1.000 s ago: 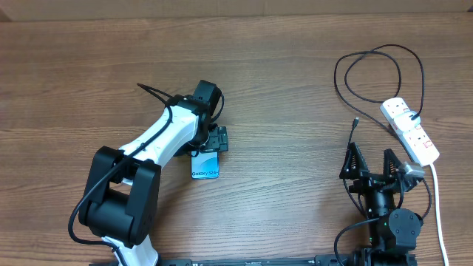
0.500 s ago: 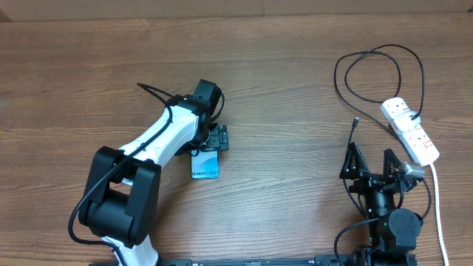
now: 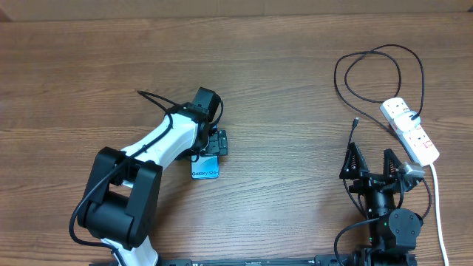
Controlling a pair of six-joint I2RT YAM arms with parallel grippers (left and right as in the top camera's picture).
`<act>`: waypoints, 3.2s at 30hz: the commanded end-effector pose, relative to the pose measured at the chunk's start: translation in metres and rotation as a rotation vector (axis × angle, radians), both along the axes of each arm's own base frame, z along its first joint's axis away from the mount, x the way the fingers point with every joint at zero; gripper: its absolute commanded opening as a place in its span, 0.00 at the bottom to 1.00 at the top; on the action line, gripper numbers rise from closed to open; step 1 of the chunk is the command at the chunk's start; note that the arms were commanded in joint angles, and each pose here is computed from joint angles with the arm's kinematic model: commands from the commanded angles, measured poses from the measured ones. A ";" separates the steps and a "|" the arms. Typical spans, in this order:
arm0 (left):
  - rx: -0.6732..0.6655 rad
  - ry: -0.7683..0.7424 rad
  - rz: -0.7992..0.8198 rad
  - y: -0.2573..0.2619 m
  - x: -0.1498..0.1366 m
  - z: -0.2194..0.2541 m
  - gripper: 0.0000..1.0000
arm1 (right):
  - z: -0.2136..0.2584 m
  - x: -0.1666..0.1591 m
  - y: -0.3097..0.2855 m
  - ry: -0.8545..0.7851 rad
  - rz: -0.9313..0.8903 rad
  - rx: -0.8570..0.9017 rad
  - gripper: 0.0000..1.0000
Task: Plug charger to phone and switch on socket
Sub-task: 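Lower the left gripper and close it on the smartphone's bottom end, then lift the smartphone with the left gripper and tilt it upright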
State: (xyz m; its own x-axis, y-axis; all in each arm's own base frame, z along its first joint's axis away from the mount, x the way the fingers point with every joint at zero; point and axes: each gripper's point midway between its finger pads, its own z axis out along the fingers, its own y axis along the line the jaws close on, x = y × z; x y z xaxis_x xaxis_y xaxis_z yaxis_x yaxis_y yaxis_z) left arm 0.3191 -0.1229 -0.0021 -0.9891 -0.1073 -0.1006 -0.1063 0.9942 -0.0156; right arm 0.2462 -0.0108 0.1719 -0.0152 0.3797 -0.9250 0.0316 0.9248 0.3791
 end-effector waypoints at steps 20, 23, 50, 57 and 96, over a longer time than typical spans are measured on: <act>0.000 0.045 -0.104 0.000 -0.013 -0.015 0.88 | -0.001 0.000 -0.001 -0.006 -0.007 -0.012 1.00; -0.027 0.055 -0.106 -0.004 -0.015 -0.015 0.84 | -0.001 0.000 -0.001 -0.006 -0.007 -0.012 1.00; -0.033 0.075 -0.042 -0.005 -0.016 -0.009 0.54 | -0.002 0.000 -0.001 -0.004 -0.007 -0.012 1.00; -0.063 0.068 -0.045 -0.013 -0.008 0.002 0.52 | -0.002 0.000 -0.001 -0.004 -0.007 -0.012 1.00; -0.205 0.283 -0.049 -0.043 -0.028 0.140 0.43 | -0.002 0.000 -0.001 -0.004 -0.007 -0.012 1.00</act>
State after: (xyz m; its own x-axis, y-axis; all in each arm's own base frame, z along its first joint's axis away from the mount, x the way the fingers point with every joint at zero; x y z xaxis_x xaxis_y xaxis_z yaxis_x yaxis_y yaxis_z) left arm 0.2873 -0.1588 0.1272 -0.9770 -0.0542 0.2064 -0.0873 0.9841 -0.1550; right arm 0.2462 -0.0108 0.1719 -0.0152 0.3793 -0.9251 0.0316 0.9250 0.3787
